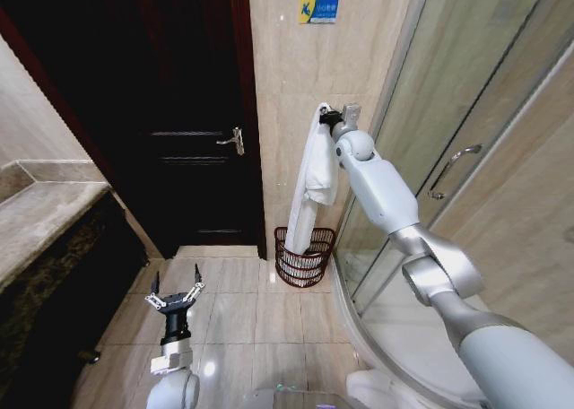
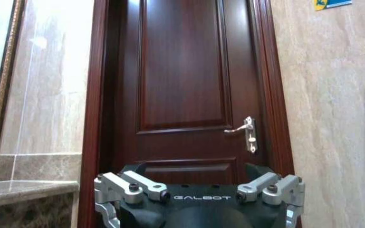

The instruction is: Discard the used towel into the hamper.

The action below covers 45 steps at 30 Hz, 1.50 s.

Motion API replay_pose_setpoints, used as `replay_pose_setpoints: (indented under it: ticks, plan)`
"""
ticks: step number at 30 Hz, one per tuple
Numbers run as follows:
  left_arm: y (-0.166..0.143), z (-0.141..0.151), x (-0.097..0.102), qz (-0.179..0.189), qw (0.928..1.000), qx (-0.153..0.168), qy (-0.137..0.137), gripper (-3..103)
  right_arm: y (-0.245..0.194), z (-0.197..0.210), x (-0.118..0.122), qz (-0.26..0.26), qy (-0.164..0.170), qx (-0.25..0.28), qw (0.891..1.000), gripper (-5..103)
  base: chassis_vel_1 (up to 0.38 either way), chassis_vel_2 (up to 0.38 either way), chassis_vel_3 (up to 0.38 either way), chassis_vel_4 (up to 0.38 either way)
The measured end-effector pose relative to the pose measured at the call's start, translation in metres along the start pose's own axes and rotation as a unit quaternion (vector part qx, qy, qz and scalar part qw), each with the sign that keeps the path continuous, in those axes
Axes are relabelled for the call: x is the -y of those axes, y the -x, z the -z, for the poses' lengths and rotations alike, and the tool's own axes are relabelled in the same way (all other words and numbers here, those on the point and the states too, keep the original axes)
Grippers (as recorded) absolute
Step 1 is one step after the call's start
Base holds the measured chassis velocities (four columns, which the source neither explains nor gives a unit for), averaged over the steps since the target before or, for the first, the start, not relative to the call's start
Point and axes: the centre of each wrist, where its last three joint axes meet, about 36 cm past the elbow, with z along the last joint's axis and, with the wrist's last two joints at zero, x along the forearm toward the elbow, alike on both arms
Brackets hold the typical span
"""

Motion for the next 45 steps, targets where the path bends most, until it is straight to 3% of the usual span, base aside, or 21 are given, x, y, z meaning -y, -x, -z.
replay_pose_setpoints:
  ticks: [27, 40, 45]
  plan:
    - [-0.006, -0.002, -0.002, -0.003, 1.0000, -0.001, 0.004, 100, -0.006, -0.009, 0.014, -0.040, -0.007, -0.009, 0.999, 2, 0.026, 0.065, -0.034, -0.072]
    - [-0.007, -0.003, -0.001, -0.008, 0.9999, 0.001, 0.008, 100, -0.015, -0.014, 0.007, -0.051, -0.012, -0.015, 0.998, 2, -0.020, 0.037, 0.019, -0.043]
    - [-0.007, -0.003, -0.002, -0.009, 0.9999, 0.001, 0.009, 100, -0.037, -0.017, 0.004, -0.065, -0.022, -0.013, 0.998, 2, -0.027, 0.058, 0.009, -0.081]
